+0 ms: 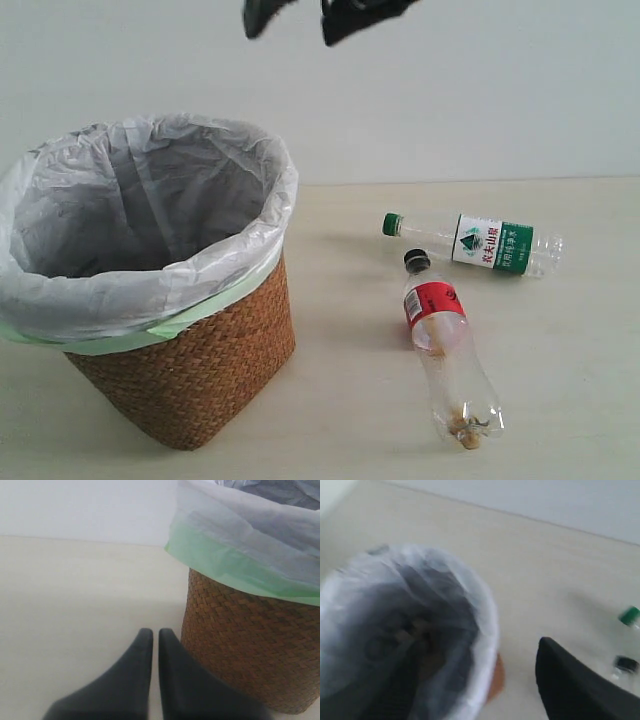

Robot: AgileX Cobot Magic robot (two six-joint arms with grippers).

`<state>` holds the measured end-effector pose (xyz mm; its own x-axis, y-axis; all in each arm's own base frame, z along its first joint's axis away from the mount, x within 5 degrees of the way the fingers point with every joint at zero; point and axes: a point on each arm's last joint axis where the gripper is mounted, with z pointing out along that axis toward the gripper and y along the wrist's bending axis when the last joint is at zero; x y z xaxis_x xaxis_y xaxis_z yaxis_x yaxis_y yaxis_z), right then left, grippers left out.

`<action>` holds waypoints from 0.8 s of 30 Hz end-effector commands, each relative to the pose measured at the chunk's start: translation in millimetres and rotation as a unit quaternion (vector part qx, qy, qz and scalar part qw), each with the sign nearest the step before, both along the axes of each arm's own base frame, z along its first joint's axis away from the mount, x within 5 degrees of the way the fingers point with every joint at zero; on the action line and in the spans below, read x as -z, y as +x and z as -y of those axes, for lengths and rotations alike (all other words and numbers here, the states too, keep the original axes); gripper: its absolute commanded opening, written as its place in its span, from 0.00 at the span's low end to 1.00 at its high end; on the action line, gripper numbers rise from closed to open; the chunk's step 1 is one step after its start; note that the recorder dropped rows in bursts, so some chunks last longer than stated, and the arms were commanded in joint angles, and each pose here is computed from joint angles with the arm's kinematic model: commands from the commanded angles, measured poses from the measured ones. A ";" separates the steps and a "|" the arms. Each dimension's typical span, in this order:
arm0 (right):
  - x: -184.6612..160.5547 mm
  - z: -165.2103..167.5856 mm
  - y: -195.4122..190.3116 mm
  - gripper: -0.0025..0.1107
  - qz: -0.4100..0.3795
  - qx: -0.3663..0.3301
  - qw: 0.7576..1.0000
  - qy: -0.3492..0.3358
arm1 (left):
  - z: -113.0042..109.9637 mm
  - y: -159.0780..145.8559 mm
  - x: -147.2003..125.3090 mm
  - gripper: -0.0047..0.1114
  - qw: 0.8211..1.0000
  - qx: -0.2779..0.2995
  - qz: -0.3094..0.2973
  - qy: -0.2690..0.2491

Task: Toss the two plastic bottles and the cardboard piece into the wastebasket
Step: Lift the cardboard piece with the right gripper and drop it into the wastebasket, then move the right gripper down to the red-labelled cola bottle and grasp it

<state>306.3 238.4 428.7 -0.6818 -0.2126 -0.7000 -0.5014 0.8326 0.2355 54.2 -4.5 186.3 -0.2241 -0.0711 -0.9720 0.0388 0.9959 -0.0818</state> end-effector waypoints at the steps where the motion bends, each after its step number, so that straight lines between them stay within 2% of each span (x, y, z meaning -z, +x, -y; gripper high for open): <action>1: 17.8 19.5 4.3 0.54 -0.017 0.040 0.991 -0.129 | -0.2 0.0 0.9 0.07 1.000 -0.001 0.001 -0.001; 7: 31.2 27.2 8.8 0.54 -0.013 0.058 0.981 -0.185 | -0.2 0.0 0.9 0.07 1.000 -0.001 0.001 -0.001; 11: 49.4 33.6 12.9 0.54 -0.042 0.068 0.977 -0.199 | -0.2 0.0 0.9 0.07 1.000 -0.001 0.001 -0.001; 18: 108.7 79.0 28.6 0.53 -0.151 0.104 0.957 -0.226 | -0.2 0.0 0.9 0.07 1.000 -0.001 0.001 -0.001; 24: 176.3 93.9 26.9 0.53 -0.177 0.094 0.958 -0.204 | -0.2 0.0 0.9 0.07 1.000 -0.001 0.001 -0.001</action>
